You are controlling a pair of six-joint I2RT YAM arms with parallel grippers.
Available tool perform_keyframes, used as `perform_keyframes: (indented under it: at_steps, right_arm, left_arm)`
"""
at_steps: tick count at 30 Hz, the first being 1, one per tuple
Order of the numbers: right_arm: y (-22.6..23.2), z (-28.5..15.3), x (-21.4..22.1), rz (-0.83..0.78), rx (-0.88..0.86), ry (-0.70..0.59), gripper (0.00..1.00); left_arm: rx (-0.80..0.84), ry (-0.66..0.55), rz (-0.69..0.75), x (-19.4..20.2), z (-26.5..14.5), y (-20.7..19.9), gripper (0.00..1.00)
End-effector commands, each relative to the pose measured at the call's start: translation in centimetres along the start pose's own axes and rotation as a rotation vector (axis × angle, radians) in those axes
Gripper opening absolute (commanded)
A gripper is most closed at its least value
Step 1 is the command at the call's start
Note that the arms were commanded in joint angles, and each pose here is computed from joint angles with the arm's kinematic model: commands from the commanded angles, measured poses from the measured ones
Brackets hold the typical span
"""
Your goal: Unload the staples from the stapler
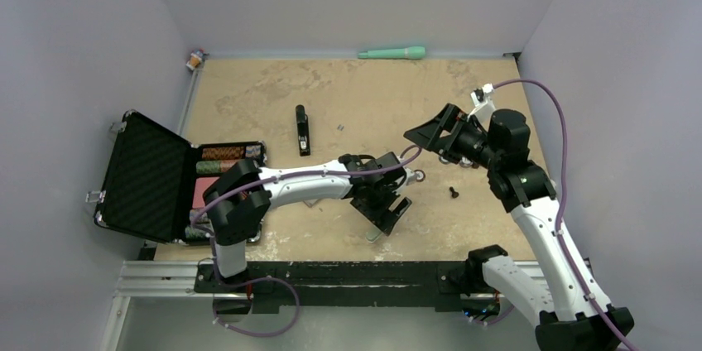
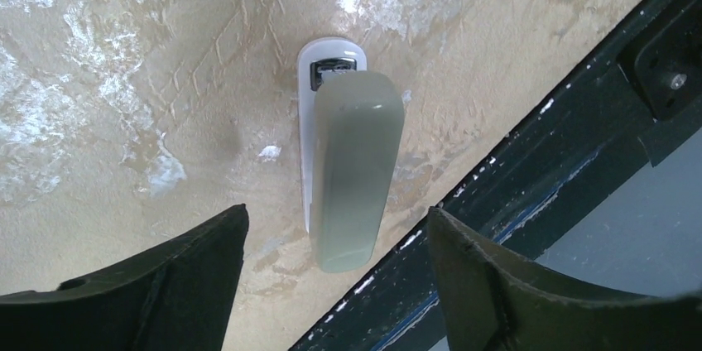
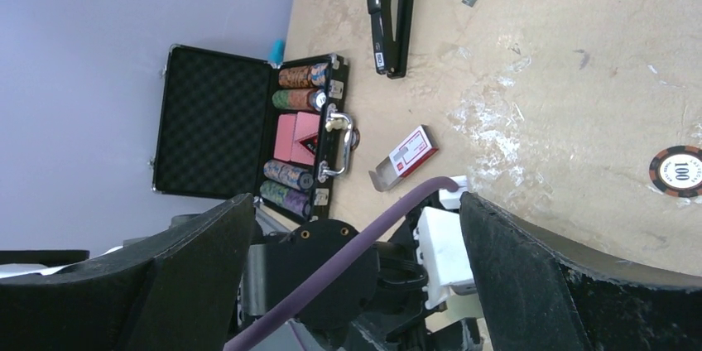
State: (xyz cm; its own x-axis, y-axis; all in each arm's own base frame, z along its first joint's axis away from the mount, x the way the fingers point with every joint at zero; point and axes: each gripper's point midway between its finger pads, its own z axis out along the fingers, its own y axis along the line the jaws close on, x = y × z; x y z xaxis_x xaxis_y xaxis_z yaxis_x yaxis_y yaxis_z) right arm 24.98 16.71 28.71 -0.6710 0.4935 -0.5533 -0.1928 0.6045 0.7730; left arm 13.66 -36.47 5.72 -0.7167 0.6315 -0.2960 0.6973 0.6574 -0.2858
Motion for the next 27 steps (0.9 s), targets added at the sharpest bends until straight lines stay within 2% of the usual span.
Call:
perform_keyframes:
  at_steps: [1,6,8,12,19,22,27]
  right_arm:
    - [1.3,-0.7,-1.0,-0.045,-0.024,-0.034,0.99]
    - [1.2,-0.8,-0.9,-0.046,-0.022,-0.034,0.99]
    - [1.3,-0.9,-1.0,-0.048,-0.022,-0.037,0.99]
    - [1.3,-0.9,-1.1,-0.049,-0.021,-0.044,0.99]
    - [3.4,-0.5,-3.7,-0.156,-0.043,-0.062,0.99]
    - [4.8,-0.2,-4.6,-0.174,-0.087,-0.061,0.99]
    - [6.5,0.7,-4.5,-0.141,-0.187,-0.018,0.99]
  left_arm:
    - [-0.016,-0.027,-0.009,-1.6,0.4,-0.4,0.78]
    - [-0.015,0.010,0.001,-1.6,1.4,-0.4,0.60]
    - [-0.022,0.022,0.005,-1.6,1.6,-0.3,0.42]
    - [-0.042,0.028,0.012,-1.6,1.0,-0.1,0.00]
    - [-0.031,-0.018,0.017,-1.3,-3.0,0.9,0.00]
    - [0.051,-0.044,-0.033,-2.0,-5.8,1.3,0.00]
    - [0.118,-0.194,-0.129,-4.6,-11.8,3.5,0.00]
